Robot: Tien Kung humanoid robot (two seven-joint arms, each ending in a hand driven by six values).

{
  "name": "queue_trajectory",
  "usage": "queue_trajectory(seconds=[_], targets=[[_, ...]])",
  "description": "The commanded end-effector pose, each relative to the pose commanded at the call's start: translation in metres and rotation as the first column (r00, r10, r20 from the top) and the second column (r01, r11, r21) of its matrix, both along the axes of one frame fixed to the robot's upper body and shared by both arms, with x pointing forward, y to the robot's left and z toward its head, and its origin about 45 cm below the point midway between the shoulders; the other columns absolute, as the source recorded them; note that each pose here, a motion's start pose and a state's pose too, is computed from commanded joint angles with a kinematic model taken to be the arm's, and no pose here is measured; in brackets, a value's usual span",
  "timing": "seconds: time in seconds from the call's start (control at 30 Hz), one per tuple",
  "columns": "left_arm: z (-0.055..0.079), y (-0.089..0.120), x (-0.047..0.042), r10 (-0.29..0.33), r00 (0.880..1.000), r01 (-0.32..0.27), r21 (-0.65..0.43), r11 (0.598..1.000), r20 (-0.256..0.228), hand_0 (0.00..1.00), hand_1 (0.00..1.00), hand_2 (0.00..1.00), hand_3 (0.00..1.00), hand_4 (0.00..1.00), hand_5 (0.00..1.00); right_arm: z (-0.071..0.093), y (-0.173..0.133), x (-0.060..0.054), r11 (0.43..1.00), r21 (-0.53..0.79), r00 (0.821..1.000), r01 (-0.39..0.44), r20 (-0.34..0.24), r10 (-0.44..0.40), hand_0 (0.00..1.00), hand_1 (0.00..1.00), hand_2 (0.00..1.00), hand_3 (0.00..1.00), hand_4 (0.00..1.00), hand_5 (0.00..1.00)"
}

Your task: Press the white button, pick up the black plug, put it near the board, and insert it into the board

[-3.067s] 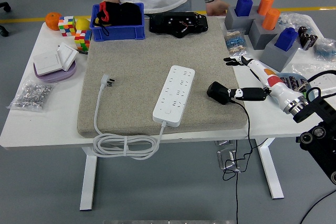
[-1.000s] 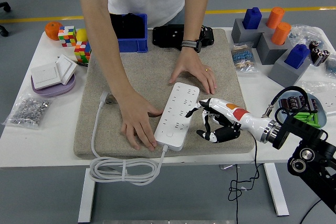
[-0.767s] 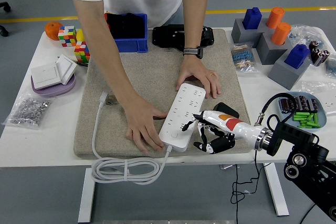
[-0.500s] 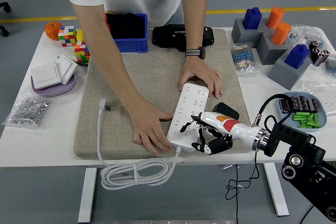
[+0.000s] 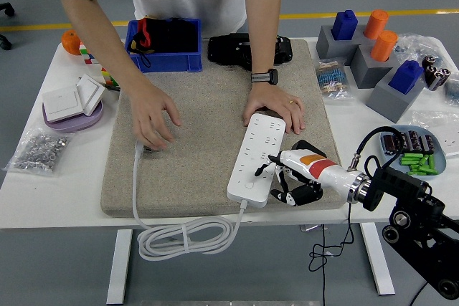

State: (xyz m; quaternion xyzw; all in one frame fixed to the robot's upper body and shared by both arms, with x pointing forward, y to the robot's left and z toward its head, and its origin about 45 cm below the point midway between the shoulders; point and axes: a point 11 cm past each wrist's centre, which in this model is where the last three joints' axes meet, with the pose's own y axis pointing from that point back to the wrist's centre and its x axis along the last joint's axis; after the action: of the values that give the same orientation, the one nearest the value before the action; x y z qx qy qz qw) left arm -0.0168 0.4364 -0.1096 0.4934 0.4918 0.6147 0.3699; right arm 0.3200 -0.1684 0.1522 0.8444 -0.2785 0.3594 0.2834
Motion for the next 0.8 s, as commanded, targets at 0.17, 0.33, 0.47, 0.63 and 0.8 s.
queue_trajectory(seconds=[0.17, 0.33, 0.47, 0.63, 0.8], targets=[[0.000, 0.000, 0.0004, -0.001, 1.000, 0.001, 0.000, 1.000, 0.001, 0.739, 0.719, 0.695, 0.763, 0.686, 0.289, -0.002, 0.009, -0.009, 0.999, -0.005, 0.999, -0.039, -0.007, 0.039, 0.002, 0.002, 0.054, 0.654, 0.156, 0.002], [0.000, 0.001, 0.0007, -0.003, 1.000, 0.003, 0.001, 1.000, 0.000, 0.739, 0.719, 0.695, 0.763, 0.686, 0.289, 0.000, 0.017, -0.010, 0.998, -0.006, 0.998, -0.064, 0.011, 0.064, 0.002, 0.002, 0.054, 0.654, 0.156, 0.002], [0.000, 0.001, 0.0018, -0.003, 1.000, 0.003, 0.001, 1.000, 0.003, 0.738, 0.719, 0.695, 0.764, 0.686, 0.289, 0.004, 0.024, -0.007, 0.997, -0.002, 0.997, -0.073, 0.040, 0.073, 0.002, 0.002, 0.054, 0.666, 0.149, 0.002], [0.000, 0.000, 0.0016, -0.005, 1.000, 0.005, 0.000, 1.000, 0.003, 0.738, 0.720, 0.694, 0.764, 0.686, 0.289, 0.003, 0.027, -0.004, 0.996, -0.047, 0.996, -0.076, 0.044, 0.078, 0.002, 0.002, 0.061, 0.707, 0.113, 0.002], [0.000, 0.000, -0.0007, -0.003, 1.000, 0.003, 0.000, 1.000, -0.003, 0.738, 0.719, 0.695, 0.764, 0.686, 0.289, -0.002, 0.024, -0.003, 0.989, -0.123, 0.995, -0.081, 0.048, 0.087, 0.002, 0.002, 0.068, 0.750, 0.057, 0.002]])
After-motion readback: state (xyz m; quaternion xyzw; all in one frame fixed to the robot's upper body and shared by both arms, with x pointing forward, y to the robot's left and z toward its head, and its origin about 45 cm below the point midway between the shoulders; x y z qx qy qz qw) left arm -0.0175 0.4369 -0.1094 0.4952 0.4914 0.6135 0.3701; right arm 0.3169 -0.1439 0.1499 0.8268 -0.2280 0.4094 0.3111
